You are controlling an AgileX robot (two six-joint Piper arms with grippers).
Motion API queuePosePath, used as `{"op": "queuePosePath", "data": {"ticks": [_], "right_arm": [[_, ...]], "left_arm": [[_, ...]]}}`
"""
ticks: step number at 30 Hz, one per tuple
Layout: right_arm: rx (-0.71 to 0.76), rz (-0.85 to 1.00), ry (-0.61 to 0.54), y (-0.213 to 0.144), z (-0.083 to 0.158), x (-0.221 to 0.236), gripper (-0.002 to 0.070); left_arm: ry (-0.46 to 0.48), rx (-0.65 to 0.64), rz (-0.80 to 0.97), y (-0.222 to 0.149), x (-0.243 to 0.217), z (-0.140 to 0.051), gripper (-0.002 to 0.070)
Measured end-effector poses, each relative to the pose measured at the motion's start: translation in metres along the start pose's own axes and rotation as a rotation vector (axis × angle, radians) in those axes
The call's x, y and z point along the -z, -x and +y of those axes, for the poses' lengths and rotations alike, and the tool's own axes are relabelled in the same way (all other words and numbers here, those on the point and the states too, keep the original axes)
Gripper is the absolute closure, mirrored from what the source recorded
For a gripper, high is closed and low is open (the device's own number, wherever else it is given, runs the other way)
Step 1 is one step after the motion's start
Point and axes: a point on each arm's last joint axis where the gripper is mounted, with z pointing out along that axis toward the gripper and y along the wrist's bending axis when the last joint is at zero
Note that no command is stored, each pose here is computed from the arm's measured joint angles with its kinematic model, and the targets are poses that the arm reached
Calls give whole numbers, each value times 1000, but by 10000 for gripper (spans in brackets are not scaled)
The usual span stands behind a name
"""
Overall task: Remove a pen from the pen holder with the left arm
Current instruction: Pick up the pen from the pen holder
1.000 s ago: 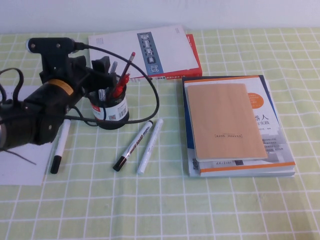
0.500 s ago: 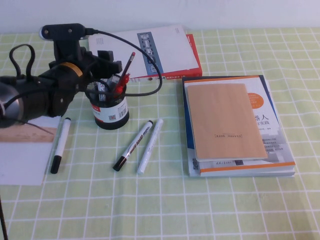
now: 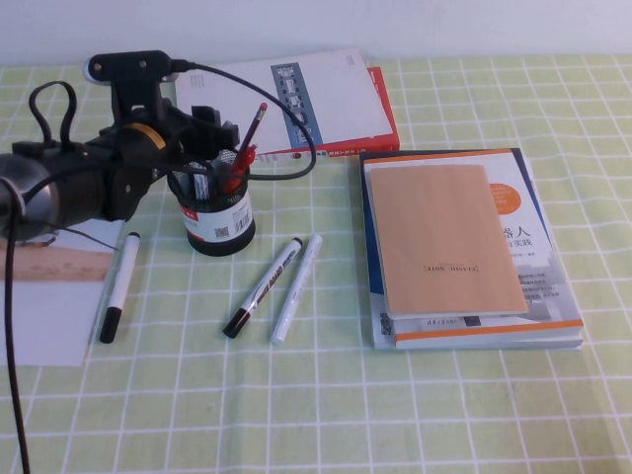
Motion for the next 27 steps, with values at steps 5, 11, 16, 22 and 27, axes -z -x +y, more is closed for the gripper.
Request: {"op": "queuePosePath", "data": {"ticks": [5,11,16,22,27], "right_arm": [[0,0,0,0,0,0,689],[0,0,0,0,0,0,689],[0,0,0,0,0,0,689],[0,0,0,0,0,0,689],[0,0,0,0,0,0,689]], "left_arm": [[2,0,21,-6,-4,1,330],[3,3,27,-8,-6,1,418],[3,3,26,-8,-6,1,496],[3,3,26,-8,-6,1,571],[3,5,26,-8,-6,1,589]]}}
